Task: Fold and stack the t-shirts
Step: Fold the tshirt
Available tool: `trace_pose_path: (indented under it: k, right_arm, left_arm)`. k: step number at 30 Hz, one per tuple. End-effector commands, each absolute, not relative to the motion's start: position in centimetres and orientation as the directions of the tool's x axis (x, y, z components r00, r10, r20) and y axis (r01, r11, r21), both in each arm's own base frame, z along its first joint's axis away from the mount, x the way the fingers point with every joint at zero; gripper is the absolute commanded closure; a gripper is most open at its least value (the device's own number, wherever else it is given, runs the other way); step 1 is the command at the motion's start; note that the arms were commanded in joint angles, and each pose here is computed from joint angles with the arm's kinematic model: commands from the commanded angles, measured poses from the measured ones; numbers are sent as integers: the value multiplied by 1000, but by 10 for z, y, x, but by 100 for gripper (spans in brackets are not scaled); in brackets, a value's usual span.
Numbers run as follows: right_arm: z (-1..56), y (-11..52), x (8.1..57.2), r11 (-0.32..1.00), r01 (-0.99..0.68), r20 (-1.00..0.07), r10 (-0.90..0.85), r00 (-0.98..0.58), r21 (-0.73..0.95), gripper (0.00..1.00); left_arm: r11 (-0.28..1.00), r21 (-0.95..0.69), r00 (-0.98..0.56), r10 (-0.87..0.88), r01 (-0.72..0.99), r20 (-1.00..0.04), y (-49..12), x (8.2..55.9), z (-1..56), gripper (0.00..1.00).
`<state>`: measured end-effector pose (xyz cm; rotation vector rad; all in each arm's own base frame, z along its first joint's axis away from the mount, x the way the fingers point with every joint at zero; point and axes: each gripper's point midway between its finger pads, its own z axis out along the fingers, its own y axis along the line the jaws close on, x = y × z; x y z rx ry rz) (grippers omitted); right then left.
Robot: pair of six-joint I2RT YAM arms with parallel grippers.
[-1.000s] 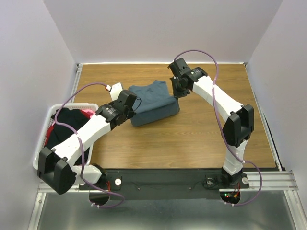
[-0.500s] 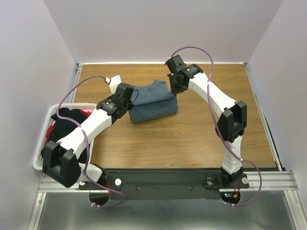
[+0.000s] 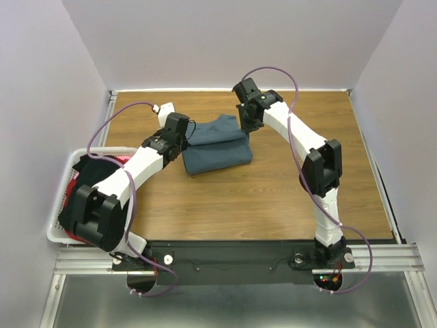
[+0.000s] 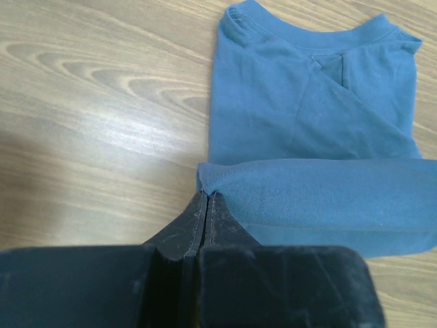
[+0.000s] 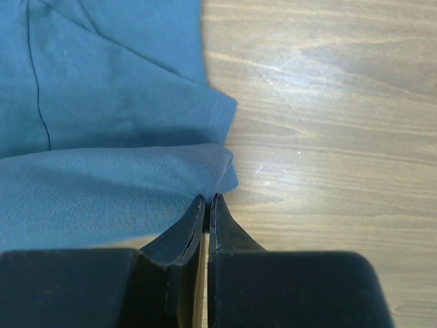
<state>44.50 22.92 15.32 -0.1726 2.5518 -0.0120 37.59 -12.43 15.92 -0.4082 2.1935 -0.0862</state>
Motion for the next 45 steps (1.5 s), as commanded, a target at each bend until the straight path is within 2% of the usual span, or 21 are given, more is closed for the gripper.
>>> trace_pose_path:
  k: [1,18,36,40,45]
  right_arm:
    - [170,218,466,995,-78,-601,-96,-794,-55,99]
    - [144,222,507,999,-38,-624,-40,-781,-17,99]
    - [140,222,527,1000,17,-670,18,-742,8,99]
    - [127,220,532,1000,24,-660,24,-751,9,93]
    - [116,222,542,999,30,-666,37,-745,22,92]
  left_arm:
    - [945,-205,-480,-307,-254,-822,-116,400,189,100]
    - [951,-140,-511,-269,-277,-817,-98,439,148,100]
    - [954,-147,-500,-264,-261,-825,-96,463,142,100]
    - [954,-145,-505,-264,-263,-822,-97,468,135,100]
    - [953,-122,-518,-255,-276,-816,-94,477,122,100]
